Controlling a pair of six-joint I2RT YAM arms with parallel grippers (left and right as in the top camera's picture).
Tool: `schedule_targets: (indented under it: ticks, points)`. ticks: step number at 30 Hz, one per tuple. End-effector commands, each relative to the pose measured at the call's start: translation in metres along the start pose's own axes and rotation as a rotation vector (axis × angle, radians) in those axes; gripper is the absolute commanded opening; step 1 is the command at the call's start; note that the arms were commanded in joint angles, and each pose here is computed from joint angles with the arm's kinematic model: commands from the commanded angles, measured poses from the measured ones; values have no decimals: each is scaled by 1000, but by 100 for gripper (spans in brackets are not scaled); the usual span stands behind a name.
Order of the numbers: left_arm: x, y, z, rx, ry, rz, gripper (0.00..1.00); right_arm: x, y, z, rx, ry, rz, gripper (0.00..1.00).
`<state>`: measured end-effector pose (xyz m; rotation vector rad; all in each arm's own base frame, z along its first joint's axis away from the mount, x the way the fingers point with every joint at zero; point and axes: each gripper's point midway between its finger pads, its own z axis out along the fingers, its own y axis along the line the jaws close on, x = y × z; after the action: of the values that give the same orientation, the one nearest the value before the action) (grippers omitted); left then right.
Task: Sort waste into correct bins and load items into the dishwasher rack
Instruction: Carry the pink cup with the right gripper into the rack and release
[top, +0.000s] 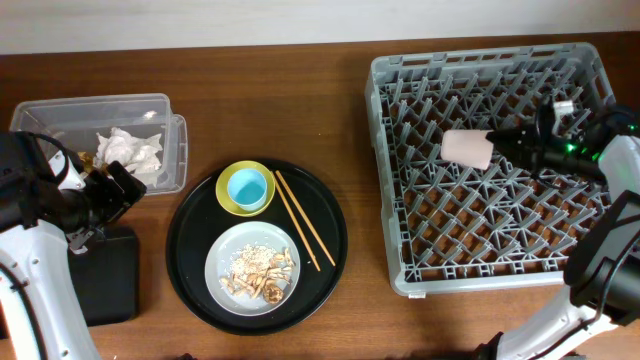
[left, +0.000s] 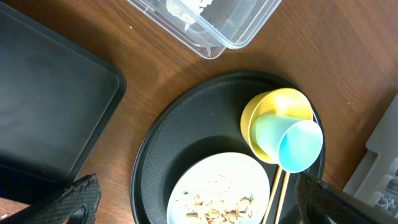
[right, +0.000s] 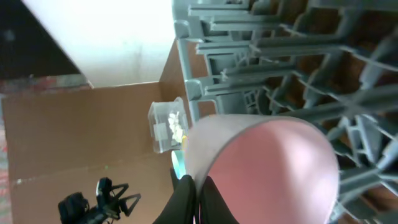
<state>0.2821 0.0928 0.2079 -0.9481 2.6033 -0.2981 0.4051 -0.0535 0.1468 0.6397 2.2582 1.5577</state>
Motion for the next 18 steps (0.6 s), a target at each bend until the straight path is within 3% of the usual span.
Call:
schedule_targets:
  ticks: [1, 6, 11, 18]
  points:
    - [-1, 2, -4, -5, -15, -12, 99, 0, -40, -14, 197, -22, 47, 4]
    - [-1, 2, -4, -5, -15, -12, 100, -4, -41, -36, 231, -76, 47, 5]
    - [-1, 2, -4, -5, -15, -12, 99, -1, -40, -57, 372, -113, 23, 13]
    - [-1, 2, -4, -5, -15, -12, 99, 0, -6, -100, 586, -234, -28, 14]
